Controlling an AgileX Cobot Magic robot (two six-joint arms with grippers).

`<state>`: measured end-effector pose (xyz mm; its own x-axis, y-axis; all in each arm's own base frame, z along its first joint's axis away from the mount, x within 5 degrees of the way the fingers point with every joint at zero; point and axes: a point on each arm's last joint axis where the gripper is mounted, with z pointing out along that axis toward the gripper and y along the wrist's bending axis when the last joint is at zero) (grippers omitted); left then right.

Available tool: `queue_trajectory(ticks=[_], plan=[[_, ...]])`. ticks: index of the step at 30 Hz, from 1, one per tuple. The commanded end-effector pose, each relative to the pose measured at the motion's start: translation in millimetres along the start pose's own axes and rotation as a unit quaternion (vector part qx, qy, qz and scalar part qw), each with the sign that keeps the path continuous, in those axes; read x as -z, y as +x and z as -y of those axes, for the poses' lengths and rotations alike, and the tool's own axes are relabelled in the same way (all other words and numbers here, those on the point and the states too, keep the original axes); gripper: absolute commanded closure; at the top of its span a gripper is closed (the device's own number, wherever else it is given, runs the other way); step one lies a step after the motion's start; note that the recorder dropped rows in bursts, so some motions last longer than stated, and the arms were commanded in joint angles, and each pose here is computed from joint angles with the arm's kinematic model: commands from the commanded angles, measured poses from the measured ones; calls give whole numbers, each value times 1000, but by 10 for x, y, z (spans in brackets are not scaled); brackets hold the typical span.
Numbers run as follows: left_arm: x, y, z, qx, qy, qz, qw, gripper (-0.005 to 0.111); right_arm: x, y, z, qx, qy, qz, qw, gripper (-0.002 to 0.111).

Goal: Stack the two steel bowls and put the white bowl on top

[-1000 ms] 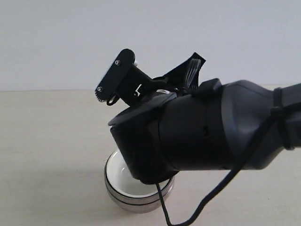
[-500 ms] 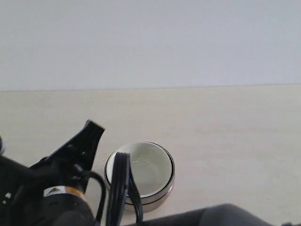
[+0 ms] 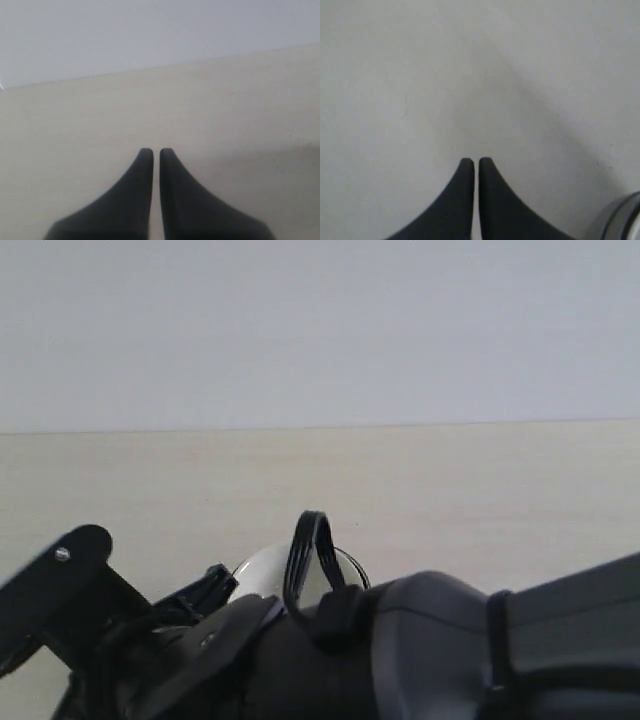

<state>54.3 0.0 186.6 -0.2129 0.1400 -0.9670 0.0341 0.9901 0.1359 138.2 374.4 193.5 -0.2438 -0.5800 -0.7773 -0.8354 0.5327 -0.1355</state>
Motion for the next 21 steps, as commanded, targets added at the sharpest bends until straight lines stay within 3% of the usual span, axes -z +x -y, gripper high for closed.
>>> queue_trajectory(ticks=[1, 8, 13, 21], plan=[[-2, 10, 4, 3, 1, -1, 1000, 103, -87, 267, 37, -2, 11, -41, 999, 108], [-2, 10, 4, 3, 1, -1, 1000, 103, -150, 457, 103, 16, 54, -73, 996, 108], [-2, 10, 4, 3, 1, -1, 1000, 103, -199, 508, 296, 22, 112, -88, 990, 108], [-2, 10, 4, 3, 1, -1, 1000, 103, -314, 566, 437, -7, 79, -98, 992, 108]])
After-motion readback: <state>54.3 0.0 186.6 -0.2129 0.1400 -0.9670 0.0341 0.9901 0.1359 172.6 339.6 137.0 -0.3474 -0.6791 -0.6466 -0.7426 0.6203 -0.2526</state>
